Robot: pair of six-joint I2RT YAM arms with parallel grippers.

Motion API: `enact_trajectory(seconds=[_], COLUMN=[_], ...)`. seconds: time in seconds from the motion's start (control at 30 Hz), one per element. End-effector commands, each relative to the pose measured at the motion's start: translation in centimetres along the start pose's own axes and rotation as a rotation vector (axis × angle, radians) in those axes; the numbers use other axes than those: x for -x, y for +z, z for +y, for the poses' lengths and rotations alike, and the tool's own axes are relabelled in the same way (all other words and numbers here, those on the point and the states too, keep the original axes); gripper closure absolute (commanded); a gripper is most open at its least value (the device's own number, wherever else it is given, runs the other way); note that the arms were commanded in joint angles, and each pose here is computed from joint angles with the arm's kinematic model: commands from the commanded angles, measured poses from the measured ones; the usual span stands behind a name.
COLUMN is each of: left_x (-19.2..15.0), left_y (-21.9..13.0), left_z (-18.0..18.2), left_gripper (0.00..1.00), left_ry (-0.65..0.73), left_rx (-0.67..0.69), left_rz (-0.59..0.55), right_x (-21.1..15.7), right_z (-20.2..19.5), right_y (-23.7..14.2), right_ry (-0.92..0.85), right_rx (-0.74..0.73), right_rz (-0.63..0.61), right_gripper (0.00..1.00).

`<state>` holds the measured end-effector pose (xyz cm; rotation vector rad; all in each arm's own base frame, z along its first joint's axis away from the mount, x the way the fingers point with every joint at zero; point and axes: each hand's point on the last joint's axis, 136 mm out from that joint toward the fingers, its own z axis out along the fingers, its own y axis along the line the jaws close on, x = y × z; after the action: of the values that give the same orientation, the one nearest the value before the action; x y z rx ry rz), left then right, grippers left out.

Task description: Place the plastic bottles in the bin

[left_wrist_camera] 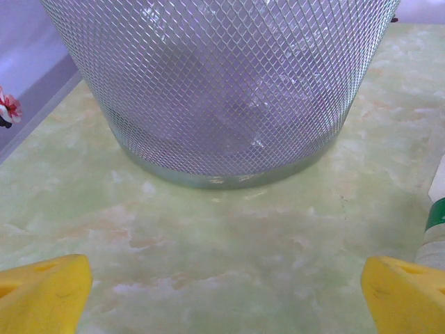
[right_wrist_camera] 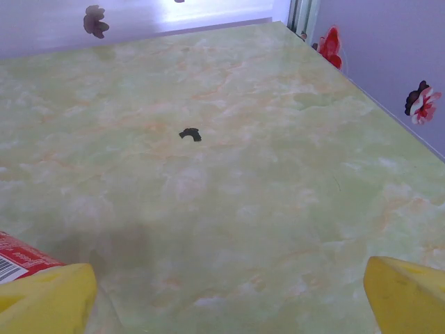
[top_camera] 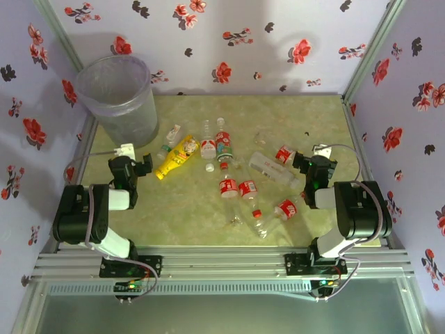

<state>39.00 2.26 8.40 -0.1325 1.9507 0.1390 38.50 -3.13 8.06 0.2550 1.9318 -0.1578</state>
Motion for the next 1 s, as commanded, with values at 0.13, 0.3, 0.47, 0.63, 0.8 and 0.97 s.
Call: enact_trajectory(seconds=[0.13, 0.3, 0.47, 0.63, 0.8, 0.97], left_x=[1.35, 1.40, 1.33, 1.32, 1.35, 2.14], left_y=[0.18, 0.16, 0.18, 0.26, 0.26, 0.14], left_z=[0.10, 0.08, 0.17, 0.18, 0.18, 0.67], left_gripper=[0.00, 0.00, 0.00, 0.00, 0.00, 0.00], left_ry=[0.016, 0.016, 0.016, 0.015, 0.013, 0.007], left_rx=[0.010, 0.009, 0.010, 0.004, -0.001, 0.023], left_rz=[-0.047, -0.048, -0.045, -0.041, -0.041, -0.028], right_x=[0.97, 0.93, 0.98, 0.93, 0.95, 1.54], right_z=[-0.20, -0.14, -0.16, -0.15, -0.19, -0.48], right_y=[0.23, 0.32, 0.40, 0.52, 0.46, 0.31], right_ry=[0.020, 0.021, 0.027, 0.031, 0.034, 0.047], right_rx=[-0.017, -0.014, -0.010, -0.003, -0.002, -0.014], right_rz=[-0.028, -0.024, -0.021, -0.015, -0.016, -0.019], right_gripper=[0.01, 0.01, 0.01, 0.01, 0.01, 0.01])
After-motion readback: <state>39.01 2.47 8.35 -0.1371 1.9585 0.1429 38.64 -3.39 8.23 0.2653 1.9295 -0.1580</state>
